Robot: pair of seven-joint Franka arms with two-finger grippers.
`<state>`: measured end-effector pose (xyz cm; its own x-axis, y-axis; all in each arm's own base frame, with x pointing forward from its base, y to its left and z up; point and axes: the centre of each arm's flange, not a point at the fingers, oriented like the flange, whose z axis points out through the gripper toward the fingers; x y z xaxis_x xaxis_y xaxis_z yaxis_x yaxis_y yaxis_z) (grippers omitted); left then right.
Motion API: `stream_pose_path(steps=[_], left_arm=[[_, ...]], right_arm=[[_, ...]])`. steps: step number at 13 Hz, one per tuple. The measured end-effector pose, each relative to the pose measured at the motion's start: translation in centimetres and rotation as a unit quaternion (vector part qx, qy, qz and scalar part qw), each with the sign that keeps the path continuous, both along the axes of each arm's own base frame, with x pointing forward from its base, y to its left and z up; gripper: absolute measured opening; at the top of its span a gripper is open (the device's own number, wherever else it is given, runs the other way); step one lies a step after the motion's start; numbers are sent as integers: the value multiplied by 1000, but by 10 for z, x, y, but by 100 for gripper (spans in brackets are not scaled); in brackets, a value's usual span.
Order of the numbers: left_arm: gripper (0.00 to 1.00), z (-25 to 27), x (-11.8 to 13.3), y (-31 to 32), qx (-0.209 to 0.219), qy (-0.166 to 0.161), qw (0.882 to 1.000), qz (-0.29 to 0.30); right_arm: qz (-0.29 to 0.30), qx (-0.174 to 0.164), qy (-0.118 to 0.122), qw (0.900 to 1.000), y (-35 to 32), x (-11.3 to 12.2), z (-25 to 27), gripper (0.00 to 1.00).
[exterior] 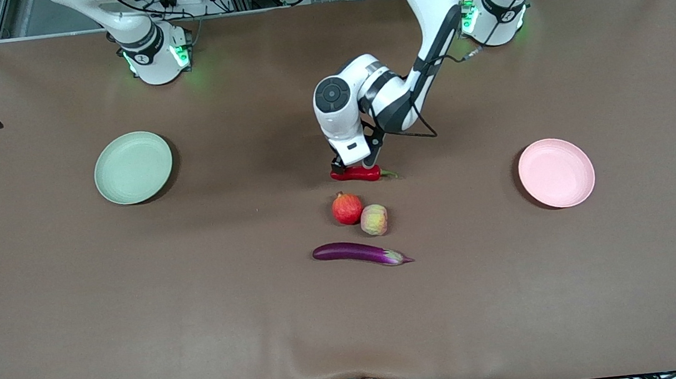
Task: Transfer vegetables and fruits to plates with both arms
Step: 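Reach the left gripper down and grasp the red chili pepper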
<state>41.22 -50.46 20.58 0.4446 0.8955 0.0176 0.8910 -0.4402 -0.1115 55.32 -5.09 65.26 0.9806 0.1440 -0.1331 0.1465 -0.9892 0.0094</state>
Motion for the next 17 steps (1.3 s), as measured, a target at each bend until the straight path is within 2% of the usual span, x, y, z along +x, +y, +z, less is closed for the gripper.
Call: stream_pose_path(steps=[4, 7, 9, 11, 13, 15, 17], left_arm=[[100, 16, 16, 8, -9, -11, 1000, 27], [100, 29, 21, 11, -13, -20, 998, 66], [100, 24, 22, 16, -5, -18, 995, 99], [100, 18, 26, 23, 3, -17, 991, 135], [100, 7, 32, 31, 10, -13, 989, 149], [100, -6, 34, 35, 17, -8, 988, 153], [100, -15, 37, 35, 20, -5, 988, 155]], right_arm=[[14, 1, 47, 999, 13, 28, -54, 100], [22, 1, 58, 998, 22, 33, -65, 100], [34, 1, 89, 995, 38, 40, -90, 100], [39, 1, 110, 993, 44, 49, -116, 100], [42, 9, 108, 993, 49, 52, -120, 100], [45, 45, 84, 994, 60, 57, -114, 100], [45, 61, 75, 994, 64, 59, -111, 100]])
